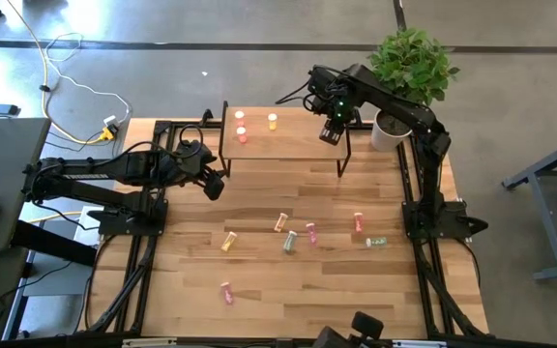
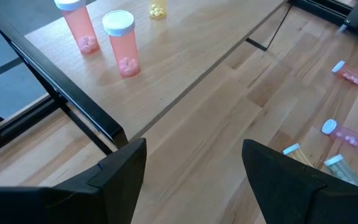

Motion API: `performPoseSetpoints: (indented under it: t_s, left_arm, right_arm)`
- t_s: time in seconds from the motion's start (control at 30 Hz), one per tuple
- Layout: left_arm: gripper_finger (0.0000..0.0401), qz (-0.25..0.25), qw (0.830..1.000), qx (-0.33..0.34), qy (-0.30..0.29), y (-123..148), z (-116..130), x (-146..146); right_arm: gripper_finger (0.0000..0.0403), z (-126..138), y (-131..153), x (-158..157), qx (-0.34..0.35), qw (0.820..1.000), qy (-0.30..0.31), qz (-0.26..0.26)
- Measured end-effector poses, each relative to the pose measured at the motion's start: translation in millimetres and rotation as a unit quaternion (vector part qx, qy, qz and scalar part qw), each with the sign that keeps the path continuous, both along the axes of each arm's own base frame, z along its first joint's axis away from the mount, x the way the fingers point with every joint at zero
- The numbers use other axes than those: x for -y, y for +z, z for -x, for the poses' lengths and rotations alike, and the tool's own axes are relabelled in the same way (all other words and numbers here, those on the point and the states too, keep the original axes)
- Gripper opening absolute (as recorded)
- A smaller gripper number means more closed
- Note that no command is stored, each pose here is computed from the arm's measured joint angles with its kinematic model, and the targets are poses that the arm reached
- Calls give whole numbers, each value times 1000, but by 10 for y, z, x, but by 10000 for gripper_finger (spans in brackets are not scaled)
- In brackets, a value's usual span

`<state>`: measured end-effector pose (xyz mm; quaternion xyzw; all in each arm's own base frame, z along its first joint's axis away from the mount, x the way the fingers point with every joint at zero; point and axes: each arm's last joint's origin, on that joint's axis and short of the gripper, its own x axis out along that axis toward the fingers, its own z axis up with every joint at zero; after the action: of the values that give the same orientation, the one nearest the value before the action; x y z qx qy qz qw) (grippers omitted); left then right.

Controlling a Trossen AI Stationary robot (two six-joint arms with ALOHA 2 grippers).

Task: Pick and place medicine bottles onto shelf by color
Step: Put the bottom blue pill bottle on the shelf

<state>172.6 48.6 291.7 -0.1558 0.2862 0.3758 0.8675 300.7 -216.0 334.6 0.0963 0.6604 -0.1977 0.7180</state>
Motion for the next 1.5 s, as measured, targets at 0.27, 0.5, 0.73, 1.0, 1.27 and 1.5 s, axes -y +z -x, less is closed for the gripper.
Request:
performPoseSetpoints:
  t_s: [0.27,0.5,0.73,1.0,1.27,1.5]
  left_arm:
    - [257,0,1000,0,0,0,0,0]
    - [257,0,1000,0,0,0,0,0]
    - [257,0,1000,0,0,0,0,0]
    - [257,0,1000,0,0,0,0,0]
    - [257,0,1000,0,0,0,0,0]
    - [257,0,1000,0,0,0,0,0]
  right_arm:
    - [128,-2,0,0,0,1000,1,1]
    - [135,-21,4,18,9,1000,0,12]
    - [135,-21,4,14,10,1000,9,7]
    - [135,-21,4,14,10,1000,13,7]
    - [136,-17,3,11,7,1000,14,6]
    - [136,-15,3,10,6,1000,18,5]
